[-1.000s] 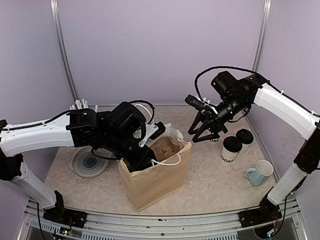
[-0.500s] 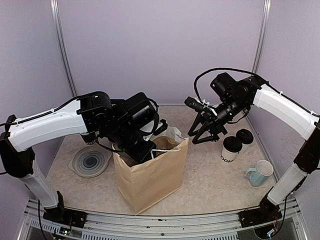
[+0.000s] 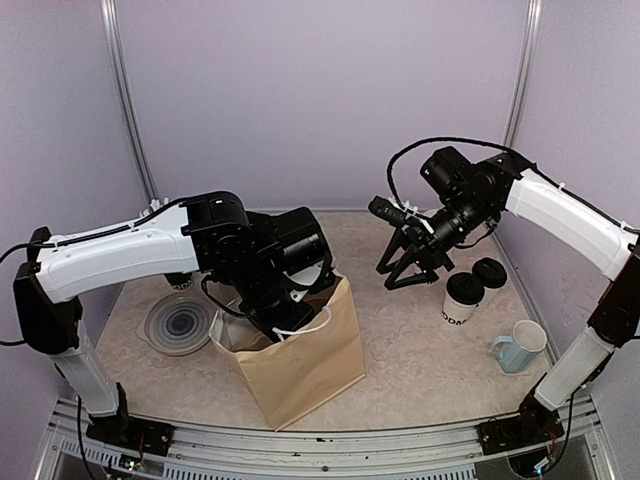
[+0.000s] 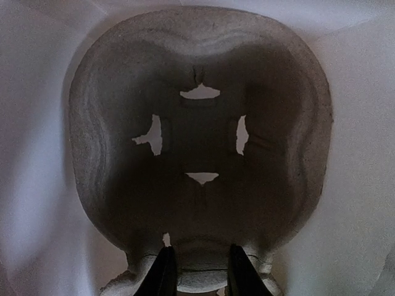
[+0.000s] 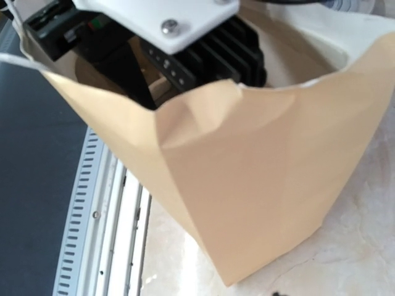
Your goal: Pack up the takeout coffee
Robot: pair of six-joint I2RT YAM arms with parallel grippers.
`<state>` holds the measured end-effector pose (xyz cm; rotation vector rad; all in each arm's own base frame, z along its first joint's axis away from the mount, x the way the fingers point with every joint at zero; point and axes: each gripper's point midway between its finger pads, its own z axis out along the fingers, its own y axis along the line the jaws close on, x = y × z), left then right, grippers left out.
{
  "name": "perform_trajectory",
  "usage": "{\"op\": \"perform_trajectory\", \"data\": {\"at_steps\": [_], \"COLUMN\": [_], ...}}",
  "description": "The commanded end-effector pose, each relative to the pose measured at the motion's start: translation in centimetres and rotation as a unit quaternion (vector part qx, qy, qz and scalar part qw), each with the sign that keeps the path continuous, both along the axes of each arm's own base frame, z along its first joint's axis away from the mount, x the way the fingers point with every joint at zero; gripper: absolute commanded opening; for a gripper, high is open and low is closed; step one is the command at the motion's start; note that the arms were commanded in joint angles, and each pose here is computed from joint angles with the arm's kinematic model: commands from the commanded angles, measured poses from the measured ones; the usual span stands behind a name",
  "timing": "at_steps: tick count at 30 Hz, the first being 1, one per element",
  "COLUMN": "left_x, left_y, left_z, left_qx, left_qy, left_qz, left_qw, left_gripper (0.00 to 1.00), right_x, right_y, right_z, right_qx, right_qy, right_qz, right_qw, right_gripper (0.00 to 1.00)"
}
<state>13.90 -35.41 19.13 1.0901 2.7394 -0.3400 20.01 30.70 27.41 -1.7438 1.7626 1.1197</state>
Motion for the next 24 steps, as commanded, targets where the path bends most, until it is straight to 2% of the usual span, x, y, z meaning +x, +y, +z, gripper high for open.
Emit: {"op": "perform_trajectory", "data": {"at_steps": [1,16,24], "left_x": [-1.3,-0.9,-0.1], "left_y": [0.6,-0.2,0.0], "left_z": [-2.2,-6.0,-5.3], "left_qx": [0.031,0.043,0.052], "left_qy": [0.034,0.030,0.010], "left_qz": [0.002,0.008,0.015], "left_qw": [0.999,0.999,0.998], "left_gripper": [0.24,0.26,0.37], "right_x": [-0.5,-0.4,-0.3], "right_y": [0.0,0.0,0.0], "right_z": [0.5,0.0,0.0], "right_qx": [0.006,0.000,-0.001], "right_qy": [-0.013,-0.011,-0.010], "right_qz": [0.006,0.003,0.003], "right_qw": [1.000,1.000,1.000], "right_gripper": [0.50,0.50,0.50]}}
